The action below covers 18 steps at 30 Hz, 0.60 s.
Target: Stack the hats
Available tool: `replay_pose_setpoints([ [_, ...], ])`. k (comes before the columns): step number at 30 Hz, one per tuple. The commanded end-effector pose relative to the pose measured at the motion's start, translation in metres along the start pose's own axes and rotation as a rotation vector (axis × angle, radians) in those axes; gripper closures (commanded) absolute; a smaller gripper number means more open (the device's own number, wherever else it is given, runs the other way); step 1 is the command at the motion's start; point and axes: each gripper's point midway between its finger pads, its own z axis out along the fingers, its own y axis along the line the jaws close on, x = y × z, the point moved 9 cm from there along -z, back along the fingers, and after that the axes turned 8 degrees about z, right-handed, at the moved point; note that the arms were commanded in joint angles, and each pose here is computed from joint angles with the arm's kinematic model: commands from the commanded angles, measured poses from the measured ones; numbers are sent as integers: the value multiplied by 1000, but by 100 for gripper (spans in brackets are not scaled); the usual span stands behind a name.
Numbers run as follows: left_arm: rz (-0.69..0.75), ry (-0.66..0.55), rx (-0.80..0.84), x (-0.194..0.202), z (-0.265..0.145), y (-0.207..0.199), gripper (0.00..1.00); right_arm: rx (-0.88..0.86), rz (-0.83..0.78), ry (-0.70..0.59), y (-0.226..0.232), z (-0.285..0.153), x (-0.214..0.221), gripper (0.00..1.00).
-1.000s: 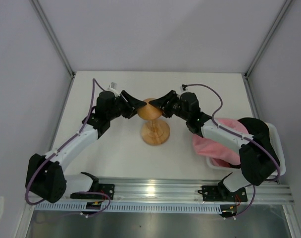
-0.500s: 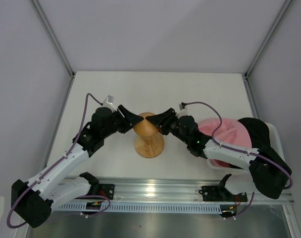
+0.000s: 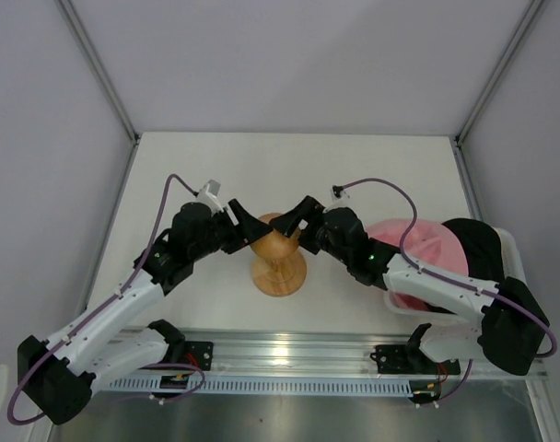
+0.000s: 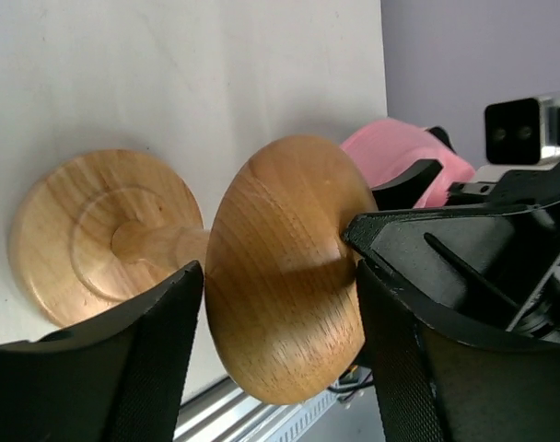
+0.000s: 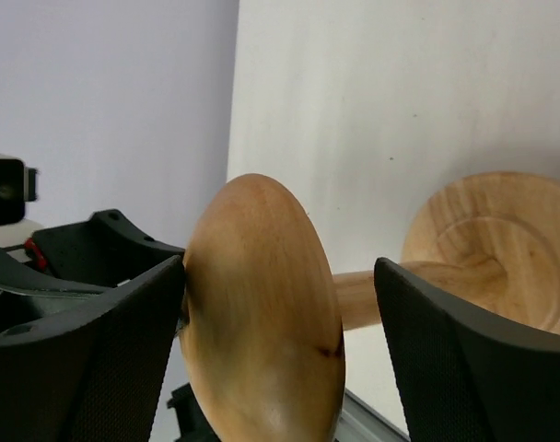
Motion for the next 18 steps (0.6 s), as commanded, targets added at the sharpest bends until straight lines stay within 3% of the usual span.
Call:
replay_pose_setpoints([
  [1,109,2,48,-14,-8,-22,28,186,-164,97,-20,-23,6,9],
  [7,172,-18,-43,-28,-22,-20,15,249,-206,67,-17,-57,-14,2],
  [12,209,-84,-126,-56,-69,-5,1,252,-142,56,5,-89,-46,2],
  [16,337,-205,-246,-87,-117,-12,1,124,-228,-42,67,-128,-79,2],
  [18,414,-225,-295,-99,-135,-22,1,252,-293,-103,66,-146,-91,2],
])
